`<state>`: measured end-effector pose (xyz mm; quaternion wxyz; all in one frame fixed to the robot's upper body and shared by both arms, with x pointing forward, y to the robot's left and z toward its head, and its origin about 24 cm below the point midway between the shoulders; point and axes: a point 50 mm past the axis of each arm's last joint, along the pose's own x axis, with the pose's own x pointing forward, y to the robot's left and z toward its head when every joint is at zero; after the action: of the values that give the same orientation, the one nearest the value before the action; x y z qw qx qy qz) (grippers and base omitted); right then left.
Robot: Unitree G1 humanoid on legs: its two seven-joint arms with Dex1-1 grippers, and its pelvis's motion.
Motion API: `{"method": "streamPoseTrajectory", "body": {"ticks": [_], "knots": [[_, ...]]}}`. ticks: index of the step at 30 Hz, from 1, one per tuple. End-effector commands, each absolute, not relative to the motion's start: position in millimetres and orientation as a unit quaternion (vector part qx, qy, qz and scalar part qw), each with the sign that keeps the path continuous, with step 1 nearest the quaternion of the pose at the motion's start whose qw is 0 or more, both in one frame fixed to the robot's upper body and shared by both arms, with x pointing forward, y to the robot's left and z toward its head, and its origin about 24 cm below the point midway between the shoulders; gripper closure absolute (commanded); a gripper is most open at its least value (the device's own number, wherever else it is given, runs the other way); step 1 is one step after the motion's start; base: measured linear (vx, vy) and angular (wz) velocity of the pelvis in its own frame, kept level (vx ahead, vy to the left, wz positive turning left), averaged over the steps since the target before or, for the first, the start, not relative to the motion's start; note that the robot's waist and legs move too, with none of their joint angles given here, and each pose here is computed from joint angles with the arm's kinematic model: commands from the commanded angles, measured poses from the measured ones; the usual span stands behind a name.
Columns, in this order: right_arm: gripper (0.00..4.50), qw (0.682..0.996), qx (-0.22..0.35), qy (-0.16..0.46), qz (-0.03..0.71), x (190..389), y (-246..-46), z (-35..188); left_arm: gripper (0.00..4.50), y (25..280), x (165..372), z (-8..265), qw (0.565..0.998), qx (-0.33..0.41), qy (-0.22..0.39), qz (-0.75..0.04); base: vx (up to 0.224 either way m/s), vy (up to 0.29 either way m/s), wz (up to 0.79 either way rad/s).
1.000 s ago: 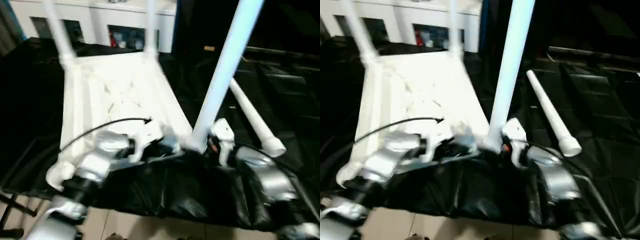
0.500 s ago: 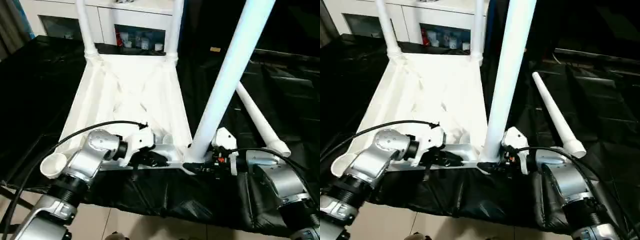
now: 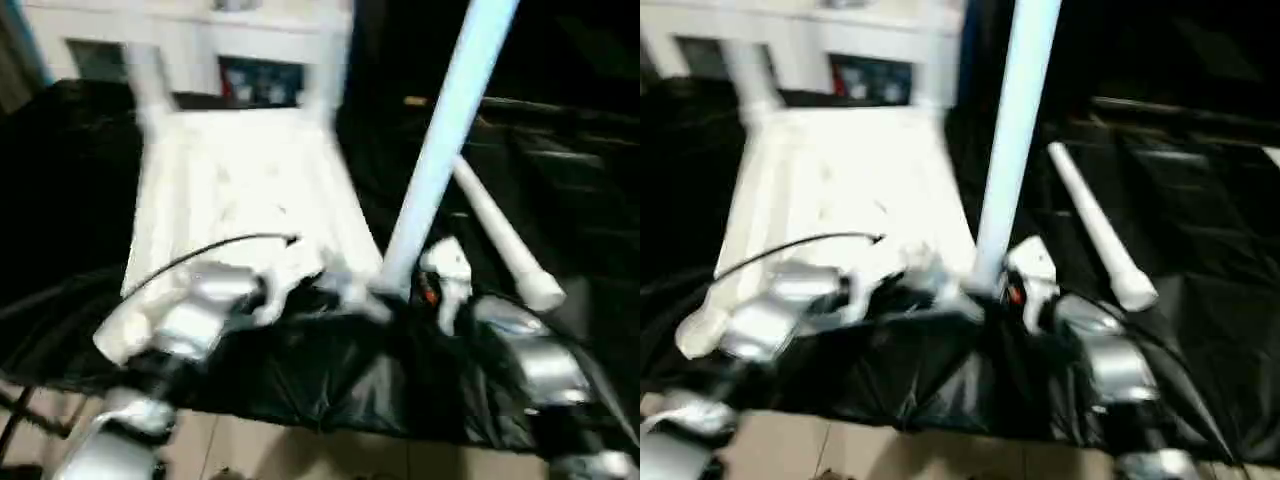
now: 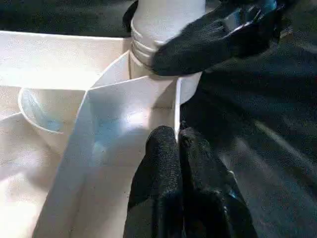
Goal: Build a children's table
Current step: Rotate leg to tighten
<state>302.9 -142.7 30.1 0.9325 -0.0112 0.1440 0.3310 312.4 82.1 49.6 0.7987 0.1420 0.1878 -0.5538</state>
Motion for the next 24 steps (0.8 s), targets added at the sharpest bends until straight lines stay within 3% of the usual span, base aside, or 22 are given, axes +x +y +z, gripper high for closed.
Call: {"method": "streamPoseTrajectory", "body": {"ticks": [1, 6, 9, 16, 24], "knots": [[1.78, 0.922, 0.002, 0.175, 0.345, 299.6, -104.5, 15.9, 4.50, 43.1, 304.8, 43.7, 0.791, 0.120, 0.192, -0.568, 0.000, 0.000, 0.00], [1.78, 0.942, 0.022, 0.166, 0.290, 307.1, -83.3, 17.6, 4.50, 24.7, 303.4, 45.3, 0.804, 0.112, 0.187, -0.553, 0.000, 0.000, 0.00], [1.06, 0.940, 0.045, 0.158, 0.300, 307.8, -82.5, 21.5, 4.50, 26.6, 301.1, 45.7, 0.799, 0.115, 0.184, -0.561, 0.000, 0.000, 0.00], [0.54, 0.932, 0.002, 0.132, 0.338, 307.2, -108.5, 31.9, 4.50, 42.2, 301.9, 43.0, 0.801, 0.126, 0.191, -0.553, 0.000, 0.000, 0.00], [0.54, 0.913, -0.033, 0.100, 0.395, 291.8, -150.1, 53.7, 4.50, 54.8, 302.4, 39.1, 0.810, 0.134, 0.201, -0.534, 0.000, 0.000, 0.00]]}}
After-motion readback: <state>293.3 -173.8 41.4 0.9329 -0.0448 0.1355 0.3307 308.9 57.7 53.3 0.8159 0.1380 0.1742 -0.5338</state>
